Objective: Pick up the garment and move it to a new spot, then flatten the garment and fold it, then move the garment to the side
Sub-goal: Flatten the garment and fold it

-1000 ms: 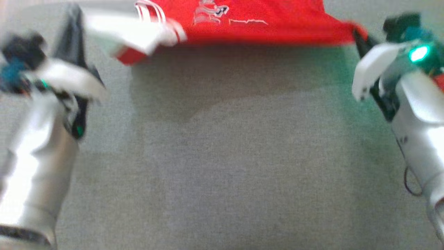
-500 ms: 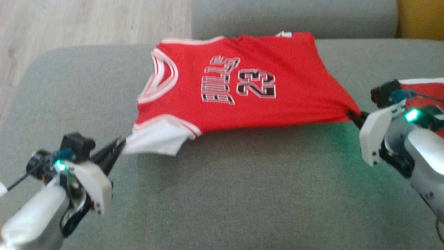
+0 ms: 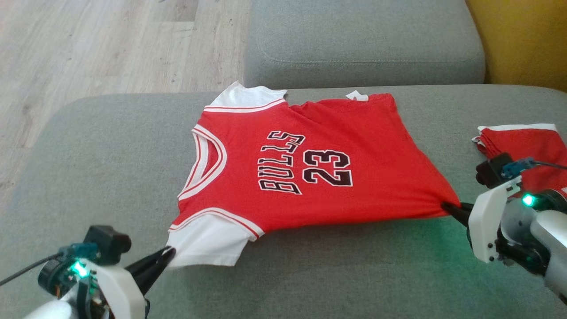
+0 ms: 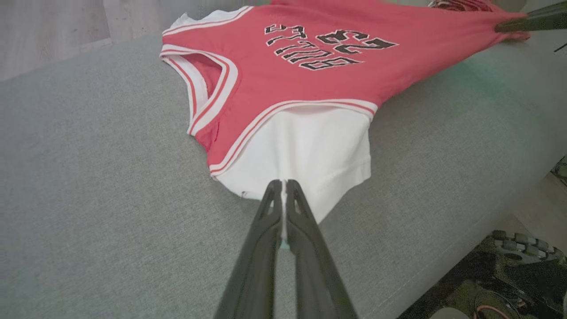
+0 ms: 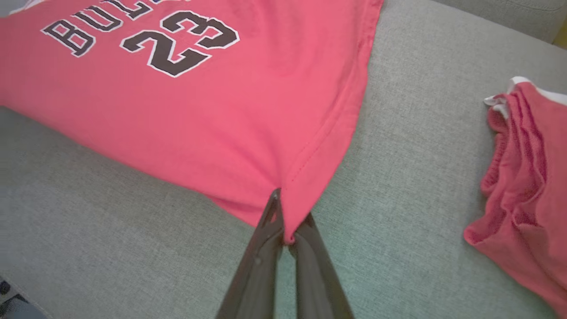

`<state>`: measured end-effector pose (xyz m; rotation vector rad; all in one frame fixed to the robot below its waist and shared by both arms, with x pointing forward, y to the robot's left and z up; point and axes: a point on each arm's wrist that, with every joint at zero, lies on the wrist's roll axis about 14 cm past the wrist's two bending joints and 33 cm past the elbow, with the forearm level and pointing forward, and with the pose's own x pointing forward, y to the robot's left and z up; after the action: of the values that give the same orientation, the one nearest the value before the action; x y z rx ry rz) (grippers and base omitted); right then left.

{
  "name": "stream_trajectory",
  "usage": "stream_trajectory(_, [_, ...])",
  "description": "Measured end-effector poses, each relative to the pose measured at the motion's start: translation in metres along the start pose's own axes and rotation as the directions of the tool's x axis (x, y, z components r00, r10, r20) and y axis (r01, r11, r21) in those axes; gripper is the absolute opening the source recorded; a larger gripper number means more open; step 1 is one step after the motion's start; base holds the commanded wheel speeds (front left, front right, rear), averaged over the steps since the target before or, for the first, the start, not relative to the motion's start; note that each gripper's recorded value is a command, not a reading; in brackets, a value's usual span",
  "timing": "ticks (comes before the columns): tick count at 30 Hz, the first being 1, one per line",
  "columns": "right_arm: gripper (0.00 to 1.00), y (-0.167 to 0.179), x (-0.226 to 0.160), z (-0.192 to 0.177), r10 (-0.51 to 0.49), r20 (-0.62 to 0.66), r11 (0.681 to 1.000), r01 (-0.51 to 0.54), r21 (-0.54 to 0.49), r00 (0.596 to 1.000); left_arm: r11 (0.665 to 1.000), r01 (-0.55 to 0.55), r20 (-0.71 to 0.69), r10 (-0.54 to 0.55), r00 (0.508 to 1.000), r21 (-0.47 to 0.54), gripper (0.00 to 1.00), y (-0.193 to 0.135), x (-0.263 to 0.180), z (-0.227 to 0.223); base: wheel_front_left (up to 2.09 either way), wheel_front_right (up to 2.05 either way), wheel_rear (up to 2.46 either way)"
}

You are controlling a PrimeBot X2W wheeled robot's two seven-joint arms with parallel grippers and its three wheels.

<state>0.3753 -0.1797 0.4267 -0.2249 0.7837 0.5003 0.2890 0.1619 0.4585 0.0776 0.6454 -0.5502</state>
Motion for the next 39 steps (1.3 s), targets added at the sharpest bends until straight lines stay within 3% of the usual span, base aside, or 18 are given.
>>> stream_trajectory(15, [0.0,-0.006,0.015,0.013,0.005,0.038,0.994,-0.009,0.107,0.999,1.0,-0.03,0.047,0.029,0.998,0.009,0.0,0.02,0.032,0.039,0.0,0.0,0.0])
stream_trajectory(25, [0.0,-0.022,0.047,0.04,-0.018,0.027,0.983,0.013,0.184,0.999,0.995,-0.084,0.001,0.085,0.996,0.059,0.0,0.067,0.08,0.075,0.0,0.0,0.0])
stream_trajectory(39, [0.0,-0.028,0.076,0.038,-0.024,-0.025,0.977,0.029,0.209,0.999,0.982,-0.126,-0.074,0.137,0.988,0.14,0.0,0.098,0.124,0.074,0.0,0.0,0.0])
